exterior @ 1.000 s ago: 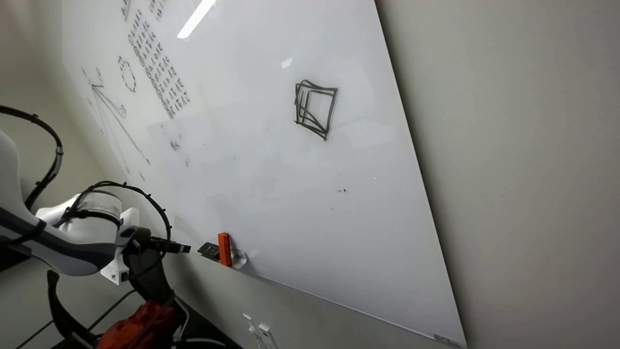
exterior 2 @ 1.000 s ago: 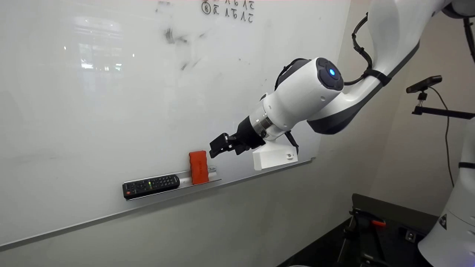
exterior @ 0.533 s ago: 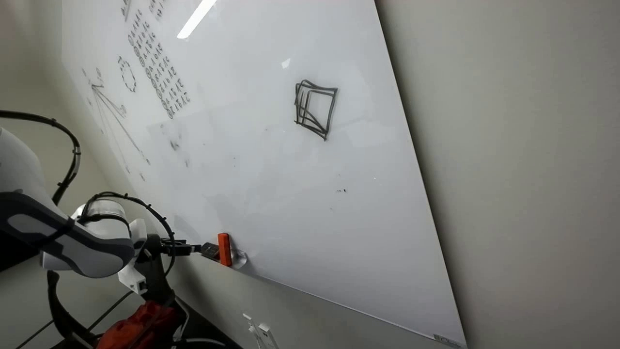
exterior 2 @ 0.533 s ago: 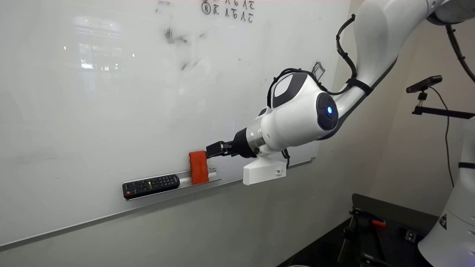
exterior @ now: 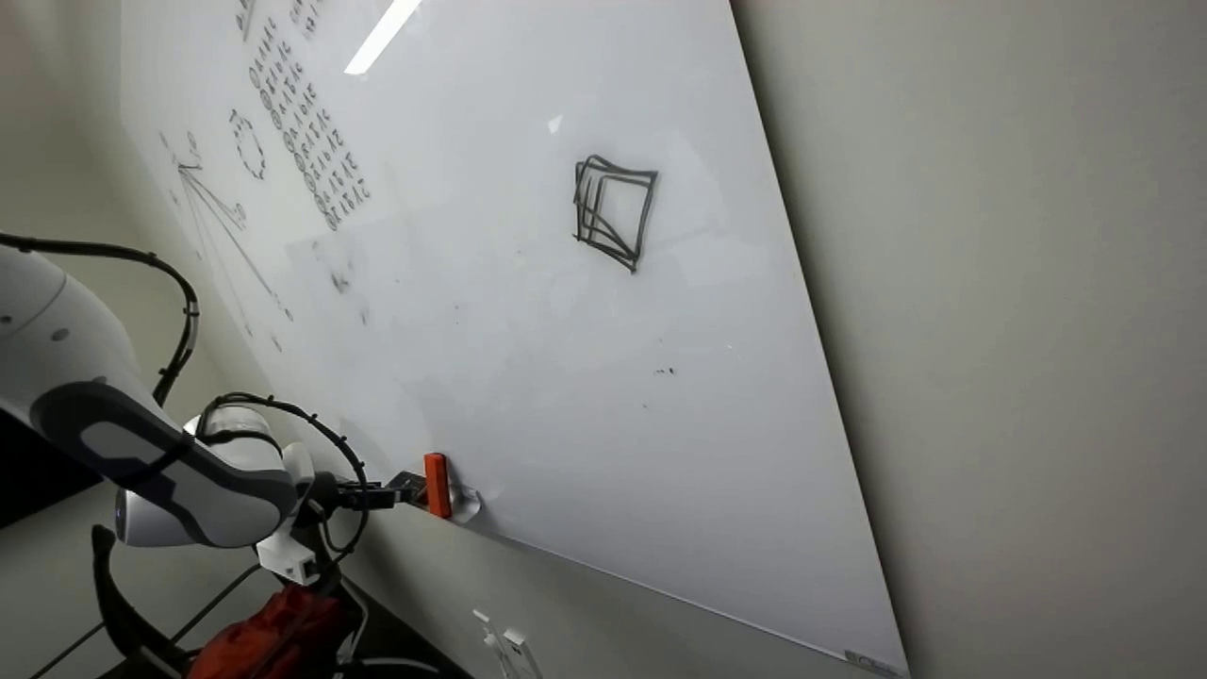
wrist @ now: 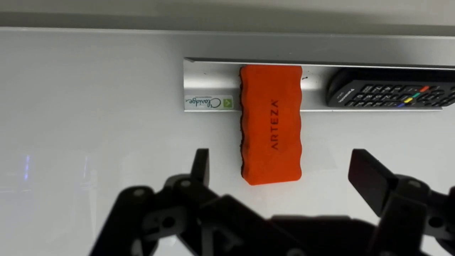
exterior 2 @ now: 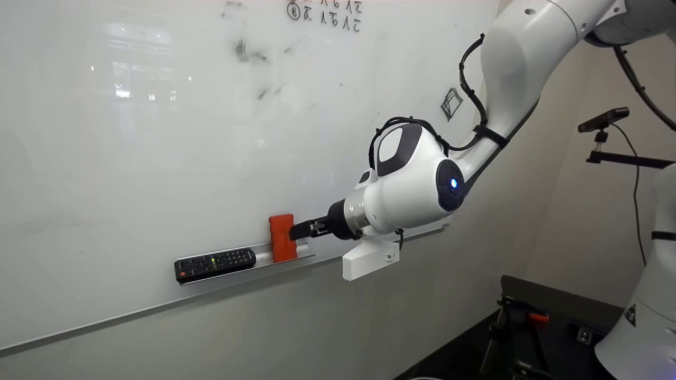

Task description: Use the orange eraser to wipe the bottom right corner of the whiteboard

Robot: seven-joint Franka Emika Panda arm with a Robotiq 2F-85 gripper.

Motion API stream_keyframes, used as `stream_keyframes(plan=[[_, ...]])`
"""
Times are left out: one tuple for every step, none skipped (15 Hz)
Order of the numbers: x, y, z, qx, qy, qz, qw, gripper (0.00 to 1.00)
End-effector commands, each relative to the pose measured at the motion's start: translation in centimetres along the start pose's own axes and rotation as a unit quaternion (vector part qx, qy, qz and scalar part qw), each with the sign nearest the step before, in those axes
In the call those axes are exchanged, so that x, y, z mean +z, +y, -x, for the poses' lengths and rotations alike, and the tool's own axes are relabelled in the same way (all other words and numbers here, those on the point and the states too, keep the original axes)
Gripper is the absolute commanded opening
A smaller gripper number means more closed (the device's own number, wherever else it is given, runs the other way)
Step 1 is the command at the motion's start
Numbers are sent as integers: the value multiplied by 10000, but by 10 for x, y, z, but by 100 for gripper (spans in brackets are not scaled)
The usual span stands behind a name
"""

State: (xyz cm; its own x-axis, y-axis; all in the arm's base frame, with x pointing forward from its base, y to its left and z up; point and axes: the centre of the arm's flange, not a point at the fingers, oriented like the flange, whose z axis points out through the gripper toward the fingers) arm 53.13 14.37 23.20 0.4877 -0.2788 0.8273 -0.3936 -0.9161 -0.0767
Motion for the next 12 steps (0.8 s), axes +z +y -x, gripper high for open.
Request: stream_keyframes(plan=[[0,-1,0,-1,1,-6,10000,100],[0,-2,0,-4,4,-13,10000,100],[0,-2,0,-5,5,-16,10000,100],[6,-2,-1,19,10,-30,10000,100],[10,-1,-3,38,24,-25,10000,100],[16,0,-5,80,46,-25,10000,100],[22,1,-6,121,97,2,9999,100],[27,1,-7,155,152,-4,9998,100],[32,1,-7,149,229,14,9996,100],[38,0,-6,143,308,-11,9994,100],[43,-1,-6,142,388,-35,9991,100],[49,-2,-3,151,543,-65,9984,100]])
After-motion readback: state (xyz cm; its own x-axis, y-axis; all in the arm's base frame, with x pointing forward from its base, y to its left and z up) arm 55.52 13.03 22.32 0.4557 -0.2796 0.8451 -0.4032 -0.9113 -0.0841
